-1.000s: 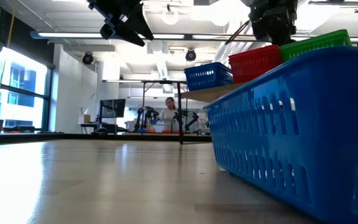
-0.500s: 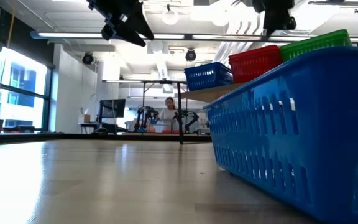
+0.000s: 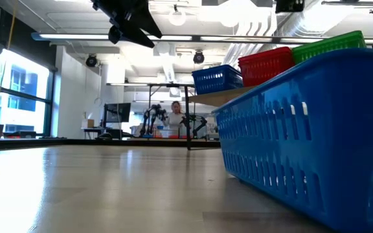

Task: Stack baskets on shelf by color
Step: Stack the blue basket on the stacked blue basket on the shelf

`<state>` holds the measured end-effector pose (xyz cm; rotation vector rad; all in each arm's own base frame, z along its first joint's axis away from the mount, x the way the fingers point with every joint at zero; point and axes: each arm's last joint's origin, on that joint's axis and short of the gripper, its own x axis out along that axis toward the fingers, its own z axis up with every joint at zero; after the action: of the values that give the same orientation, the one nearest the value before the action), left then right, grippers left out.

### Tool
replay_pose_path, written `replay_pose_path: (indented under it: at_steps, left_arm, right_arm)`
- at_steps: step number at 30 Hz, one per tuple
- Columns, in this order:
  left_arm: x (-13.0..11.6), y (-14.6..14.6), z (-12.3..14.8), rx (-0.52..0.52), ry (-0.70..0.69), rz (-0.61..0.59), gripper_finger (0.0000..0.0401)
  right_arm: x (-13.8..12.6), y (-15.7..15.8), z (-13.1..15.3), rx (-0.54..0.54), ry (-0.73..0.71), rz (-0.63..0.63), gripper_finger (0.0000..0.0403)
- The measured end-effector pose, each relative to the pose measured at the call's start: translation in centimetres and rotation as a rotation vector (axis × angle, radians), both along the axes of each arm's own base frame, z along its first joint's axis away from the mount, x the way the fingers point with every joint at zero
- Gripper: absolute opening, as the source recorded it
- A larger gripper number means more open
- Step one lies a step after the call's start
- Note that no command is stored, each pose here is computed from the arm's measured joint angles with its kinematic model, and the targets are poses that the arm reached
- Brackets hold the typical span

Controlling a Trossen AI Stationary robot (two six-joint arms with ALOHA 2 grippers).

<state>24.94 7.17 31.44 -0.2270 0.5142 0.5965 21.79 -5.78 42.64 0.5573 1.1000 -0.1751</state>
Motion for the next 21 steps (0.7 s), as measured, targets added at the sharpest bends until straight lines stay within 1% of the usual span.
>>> replay_pose_path:
  at_steps: [6,9,12,16,21]
  left_arm:
    - [0.1,-0.2,0.0,-0.117,-0.055,-0.020,0.0223]
    - [0.2,-0.4,0.0,-0.180,-0.079,-0.036,0.0223]
    - [0.3,-0.9,-0.1,-0.218,-0.093,-0.048,0.0223]
    - [0.4,-2.1,-0.3,-0.276,-0.086,-0.055,0.0223]
    - [0.4,-3.5,-0.6,-0.344,-0.068,-0.061,0.0223]
  right_arm:
    - [1.2,2.8,0.3,-0.004,-0.065,0.099,0.0101]
    - [1.6,4.0,0.4,-0.052,-0.090,0.122,0.0101]
    - [1.8,5.0,0.5,-0.092,-0.102,0.152,0.0103]
    - [2.0,6.2,0.6,-0.084,-0.123,0.178,0.0121]
    - [2.5,7.9,0.5,-0.086,-0.135,0.246,0.0151]
